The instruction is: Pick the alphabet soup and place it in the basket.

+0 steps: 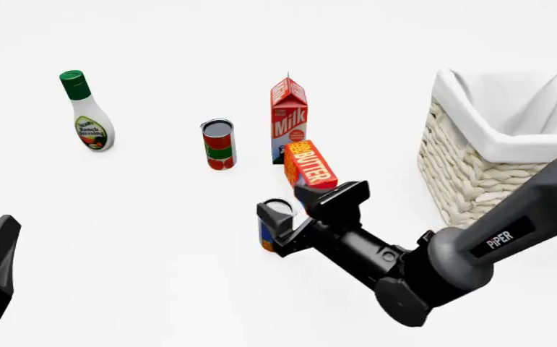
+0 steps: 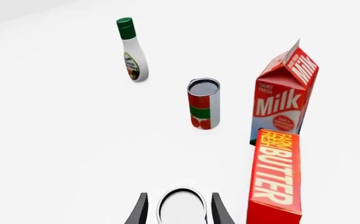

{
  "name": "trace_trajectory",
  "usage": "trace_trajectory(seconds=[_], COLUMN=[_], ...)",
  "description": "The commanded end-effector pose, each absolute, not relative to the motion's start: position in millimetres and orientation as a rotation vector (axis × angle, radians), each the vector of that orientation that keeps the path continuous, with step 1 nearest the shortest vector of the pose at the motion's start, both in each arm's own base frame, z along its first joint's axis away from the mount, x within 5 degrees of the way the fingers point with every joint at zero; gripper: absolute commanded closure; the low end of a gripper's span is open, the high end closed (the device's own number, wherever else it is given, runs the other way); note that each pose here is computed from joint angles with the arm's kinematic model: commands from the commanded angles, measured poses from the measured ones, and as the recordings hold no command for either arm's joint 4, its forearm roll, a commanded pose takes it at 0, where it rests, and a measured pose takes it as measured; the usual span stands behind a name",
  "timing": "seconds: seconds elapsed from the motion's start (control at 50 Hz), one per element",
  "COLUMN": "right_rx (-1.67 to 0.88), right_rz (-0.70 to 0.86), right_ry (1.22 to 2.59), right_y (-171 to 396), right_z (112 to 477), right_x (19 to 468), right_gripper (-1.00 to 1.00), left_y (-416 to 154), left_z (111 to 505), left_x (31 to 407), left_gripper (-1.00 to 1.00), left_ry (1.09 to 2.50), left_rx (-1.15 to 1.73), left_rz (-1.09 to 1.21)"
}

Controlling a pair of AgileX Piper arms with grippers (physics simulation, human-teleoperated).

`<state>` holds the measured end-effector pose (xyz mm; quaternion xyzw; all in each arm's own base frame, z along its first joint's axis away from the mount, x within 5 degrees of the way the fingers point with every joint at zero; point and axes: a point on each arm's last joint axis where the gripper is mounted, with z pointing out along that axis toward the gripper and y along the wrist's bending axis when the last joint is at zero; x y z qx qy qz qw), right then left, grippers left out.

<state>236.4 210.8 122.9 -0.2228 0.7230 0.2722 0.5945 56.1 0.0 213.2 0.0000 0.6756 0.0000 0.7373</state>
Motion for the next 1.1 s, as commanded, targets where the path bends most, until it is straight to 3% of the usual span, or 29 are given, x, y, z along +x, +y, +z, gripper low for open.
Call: trace_trajectory(seconds=[0.02,1.1], right_rx=[-0.521,-0.524], right_rz=[0.634,0.629], right_ry=[1.693,1.749], right_y=[214.5,226.1], right_z=[115.4,86.9], right_x=[238.9,252.1], right_gripper=[-1.00,-1.00], left_y=[0.0,0.0], left_z=[213.2,213.2], left_x=[56.1,56.1], left_gripper=[-1.00,-1.00], left_ry=[1.484,1.484], left_rx=[0.000,0.000], left_rz=[0.000,0.000])
